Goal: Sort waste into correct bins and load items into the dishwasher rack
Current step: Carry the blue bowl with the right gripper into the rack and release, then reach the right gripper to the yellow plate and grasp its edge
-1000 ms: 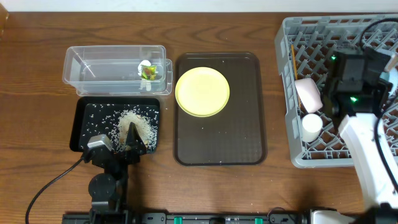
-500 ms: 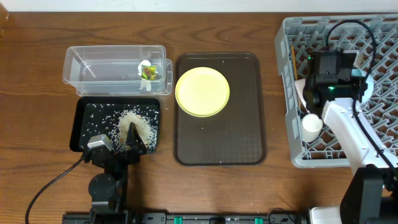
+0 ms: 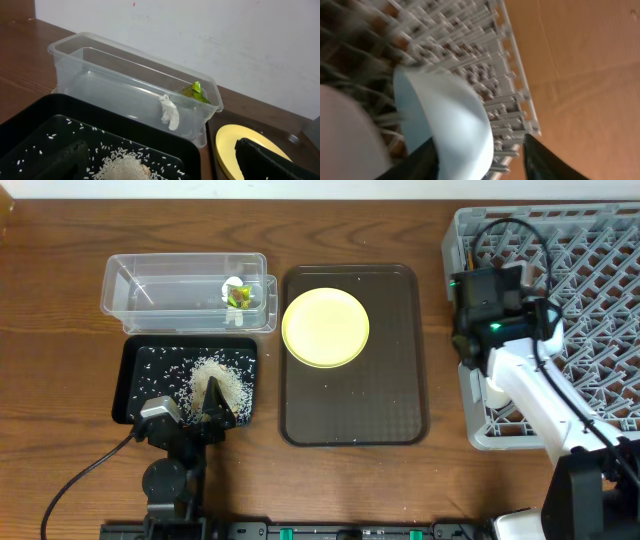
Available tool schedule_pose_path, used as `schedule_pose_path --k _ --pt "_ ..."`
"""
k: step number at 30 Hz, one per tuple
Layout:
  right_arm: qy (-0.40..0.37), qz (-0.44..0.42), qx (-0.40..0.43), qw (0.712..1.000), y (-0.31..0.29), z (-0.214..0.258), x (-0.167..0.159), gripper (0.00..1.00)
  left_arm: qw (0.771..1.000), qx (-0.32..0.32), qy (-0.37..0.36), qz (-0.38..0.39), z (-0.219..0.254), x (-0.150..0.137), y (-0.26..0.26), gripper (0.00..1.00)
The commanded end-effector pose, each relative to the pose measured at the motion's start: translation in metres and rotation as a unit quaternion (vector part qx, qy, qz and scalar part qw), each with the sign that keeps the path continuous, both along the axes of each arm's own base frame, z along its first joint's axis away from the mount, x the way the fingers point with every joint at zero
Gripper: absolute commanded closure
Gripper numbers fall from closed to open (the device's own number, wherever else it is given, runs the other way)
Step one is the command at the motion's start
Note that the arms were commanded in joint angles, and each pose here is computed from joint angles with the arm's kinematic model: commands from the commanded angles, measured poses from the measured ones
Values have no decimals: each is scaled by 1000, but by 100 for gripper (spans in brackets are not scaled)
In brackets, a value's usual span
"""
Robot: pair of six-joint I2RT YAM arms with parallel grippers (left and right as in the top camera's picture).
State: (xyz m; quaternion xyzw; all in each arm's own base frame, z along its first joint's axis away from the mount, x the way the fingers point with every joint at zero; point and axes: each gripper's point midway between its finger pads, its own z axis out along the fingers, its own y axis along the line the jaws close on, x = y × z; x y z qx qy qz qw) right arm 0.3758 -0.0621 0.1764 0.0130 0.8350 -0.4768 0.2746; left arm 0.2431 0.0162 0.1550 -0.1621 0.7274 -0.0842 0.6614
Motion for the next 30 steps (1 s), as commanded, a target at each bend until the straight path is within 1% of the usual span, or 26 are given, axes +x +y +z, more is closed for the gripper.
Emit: schedule_pose_path --k 1,3,4,5,7,8,9,11,13,14,16,17,20,21,23,24,26,30 --pt "-27 50 21 998 35 16 2 38 1000 -2 22 4 -18 0 1 4" --pt "-33 107 61 992 69 21 2 34 1000 -2 21 4 -18 0 1 5" --pt "-31 143 90 985 89 21 0 34 1000 -2 22 4 -18 0 1 5" --pt "-30 169 118 978 106 20 -1 36 1000 -2 21 4 -18 0 1 5" --pt "-21 236 214 948 154 13 -11 42 1000 -2 22 4 -18 0 1 5" --pt "-10 269 286 920 186 7 -20 46 1000 -2 22 4 -18 0 1 4" --pt "0 285 334 899 206 3 -27 46 1000 -2 22 4 -18 0 1 5" --pt "41 313 459 830 257 -7 -50 45 1000 -2 22 4 -18 0 1 4" --pt "73 315 532 783 289 -18 -64 46 1000 -2 22 4 -18 0 1 4" --pt "81 308 549 773 297 -24 -67 46 1000 -2 22 4 -18 0 1 4" --pt "81 262 566 778 301 -44 -65 45 1000 -2 22 4 -18 0 1 5" --pt "74 224 568 789 297 -58 -60 44 1000 -2 22 4 -18 0 1 4" --pt "52 163 562 809 289 -86 -43 44 1000 -2 21 4 -18 0 1 4" --pt "45 148 564 811 287 -95 -37 43 1000 -2 22 4 -18 0 1 5" --pt "37 119 581 804 287 -110 -27 43 1000 -2 22 4 -18 0 1 4" --pt "35 108 586 802 286 -120 -21 47 1000 -2 22 4 -18 0 1 4" --pt "33 94 582 807 282 -137 -14 50 1000 -2 22 4 -18 0 1 4" --pt "32 47 584 810 272 -167 -8 50 1000 -2 22 4 -18 0 1 5"
